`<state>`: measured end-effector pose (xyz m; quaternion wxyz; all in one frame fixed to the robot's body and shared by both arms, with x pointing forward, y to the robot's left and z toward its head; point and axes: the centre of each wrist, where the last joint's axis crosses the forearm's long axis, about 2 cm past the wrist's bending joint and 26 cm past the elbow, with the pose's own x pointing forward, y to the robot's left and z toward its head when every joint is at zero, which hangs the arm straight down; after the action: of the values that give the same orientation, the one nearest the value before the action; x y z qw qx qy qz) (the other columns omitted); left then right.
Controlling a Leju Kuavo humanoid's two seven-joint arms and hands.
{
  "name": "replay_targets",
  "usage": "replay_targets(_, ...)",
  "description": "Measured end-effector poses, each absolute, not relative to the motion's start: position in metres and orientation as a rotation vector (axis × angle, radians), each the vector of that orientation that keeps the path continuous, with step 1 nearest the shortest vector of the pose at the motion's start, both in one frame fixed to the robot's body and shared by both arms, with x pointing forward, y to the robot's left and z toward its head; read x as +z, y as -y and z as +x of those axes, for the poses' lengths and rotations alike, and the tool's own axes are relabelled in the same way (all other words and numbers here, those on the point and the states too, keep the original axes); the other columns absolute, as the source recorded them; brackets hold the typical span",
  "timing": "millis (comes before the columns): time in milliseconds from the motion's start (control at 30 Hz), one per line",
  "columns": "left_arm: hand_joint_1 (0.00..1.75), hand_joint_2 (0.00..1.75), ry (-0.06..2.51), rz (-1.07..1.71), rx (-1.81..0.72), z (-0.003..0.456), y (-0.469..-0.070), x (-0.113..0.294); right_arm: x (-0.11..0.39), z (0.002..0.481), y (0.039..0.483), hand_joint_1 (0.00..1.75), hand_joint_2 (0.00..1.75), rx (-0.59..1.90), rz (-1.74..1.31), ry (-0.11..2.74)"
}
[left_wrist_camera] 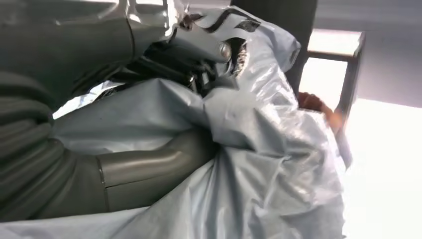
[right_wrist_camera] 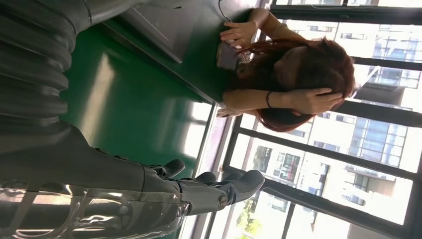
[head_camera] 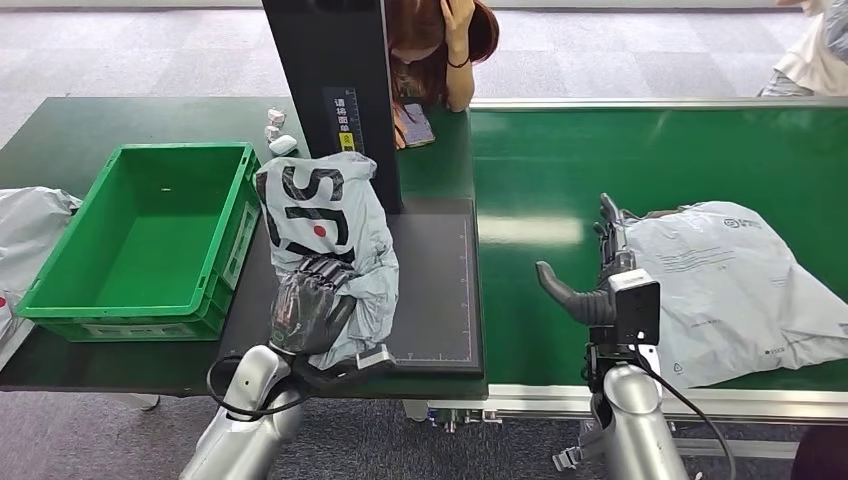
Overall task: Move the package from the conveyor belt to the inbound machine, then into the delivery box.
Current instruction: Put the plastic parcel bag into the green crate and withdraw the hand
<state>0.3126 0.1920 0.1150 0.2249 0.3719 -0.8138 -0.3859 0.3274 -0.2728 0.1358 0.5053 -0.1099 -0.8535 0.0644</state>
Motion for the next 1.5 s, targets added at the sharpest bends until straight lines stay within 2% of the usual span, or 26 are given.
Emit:
replay_targets(233,1.75,1.75,2.360,1.197,-0.916,0.304,-0.216,0.147,0.137,0.328,0.275,0.00,1.75,0.140,-0.270,2.072)
replay_targets(467,1.75,1.75,2.437,1.549,-0.797,0.302,-0.247,0.210,0.135,0.328,0.276,0.00,1.75,0.117,-0.278,2.087)
replay_targets(600,1.75,1.75,2.247,1.809,-0.769,0.320,-0.274,0.237,0.133,0.328,0.275,0.00,1.75,0.114,-0.285,2.087)
replay_targets(767,1.75,1.75,2.092,1.913,-0.662,0.335,-0.293,0.249,0.133,0.327,0.275,0.00,1.75,0.115,-0.289,2.086)
replay_targets(933,1.75,1.75,1.709,1.909,-0.356,0.359,-0.320,0.239,0.128,0.323,0.274,0.00,1.75,0.154,-0.290,2.065)
replay_targets(1000,1.75,1.75,1.549,1.888,-0.330,0.375,-0.332,0.227,0.127,0.322,0.273,0.00,1.75,0.178,-0.282,2.058)
replay_targets(1233,1.75,1.75,1.127,1.811,-0.615,0.399,-0.377,0.180,0.133,0.328,0.266,0.00,1.75,0.243,-0.247,2.050)
replay_targets(1500,1.75,1.75,0.849,1.706,-0.796,0.398,-0.408,0.150,0.137,0.333,0.262,0.00,1.75,0.285,-0.233,2.057)
